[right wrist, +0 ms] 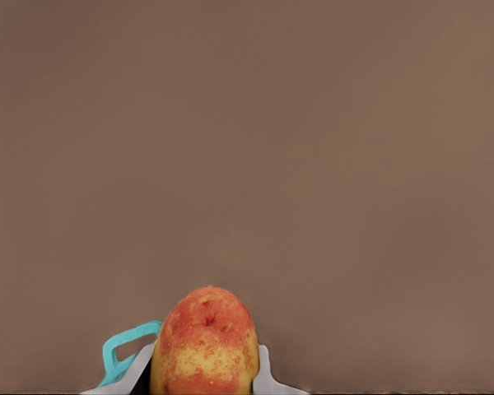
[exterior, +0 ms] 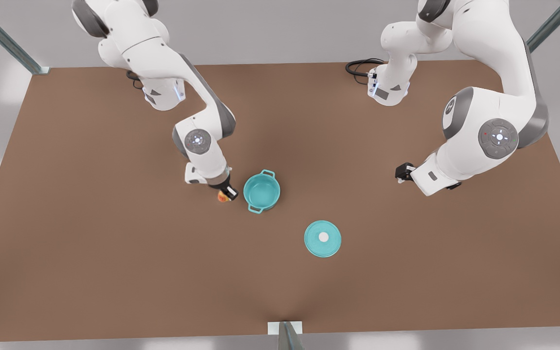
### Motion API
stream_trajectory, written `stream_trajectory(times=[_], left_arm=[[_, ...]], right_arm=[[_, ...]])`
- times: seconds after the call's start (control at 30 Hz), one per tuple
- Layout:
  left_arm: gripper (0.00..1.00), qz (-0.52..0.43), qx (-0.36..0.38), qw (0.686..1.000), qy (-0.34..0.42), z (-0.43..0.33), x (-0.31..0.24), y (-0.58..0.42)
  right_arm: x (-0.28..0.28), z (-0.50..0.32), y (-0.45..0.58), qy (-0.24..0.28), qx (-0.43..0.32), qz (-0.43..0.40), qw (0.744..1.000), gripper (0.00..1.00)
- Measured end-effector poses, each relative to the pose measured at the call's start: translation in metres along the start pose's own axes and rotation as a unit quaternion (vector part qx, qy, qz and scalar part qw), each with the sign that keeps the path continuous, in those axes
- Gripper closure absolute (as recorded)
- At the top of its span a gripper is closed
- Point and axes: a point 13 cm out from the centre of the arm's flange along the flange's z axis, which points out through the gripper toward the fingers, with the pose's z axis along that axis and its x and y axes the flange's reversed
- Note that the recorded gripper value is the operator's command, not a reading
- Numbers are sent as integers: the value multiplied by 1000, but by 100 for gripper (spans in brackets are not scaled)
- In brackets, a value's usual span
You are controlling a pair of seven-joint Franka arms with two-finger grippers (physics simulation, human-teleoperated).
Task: Open the pot lid and put the potato into the pot
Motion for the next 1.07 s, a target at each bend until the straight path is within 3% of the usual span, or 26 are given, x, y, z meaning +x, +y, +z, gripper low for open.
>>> stream_trajectory(times=[0.23,0.47,0.5,0.53,0.67,0.7,0.77,0.83,0.9,1.07], left_arm=[[0,0,0,1000,1,1,0,0],[0,0,-2,1000,3,3,0,1],[0,0,-3,1000,3,3,0,2],[0,1,-4,1000,4,4,0,1],[0,2,-6,1000,6,6,0,1],[0,2,-6,1000,6,6,0,1],[0,2,-6,1000,7,7,1,2],[0,2,-7,1000,8,8,1,2],[0,2,-7,1000,8,8,1,2],[0,2,-7,1000,9,9,0,2]], right_arm=[[83,38,29,29,29,7,999,51],[95,83,38,35,52,44,997,50],[96,87,36,35,55,48,997,36],[97,89,36,35,57,51,996,0],[93,88,35,32,58,64,996,0],[68,69,37,20,50,75,996,0],[-39,-7,21,-14,31,126,992,0],[-166,-76,-43,-37,34,189,981,0],[-245,-106,-121,-34,55,222,973,0],[-267,-103,-188,6,107,156,982,0]])
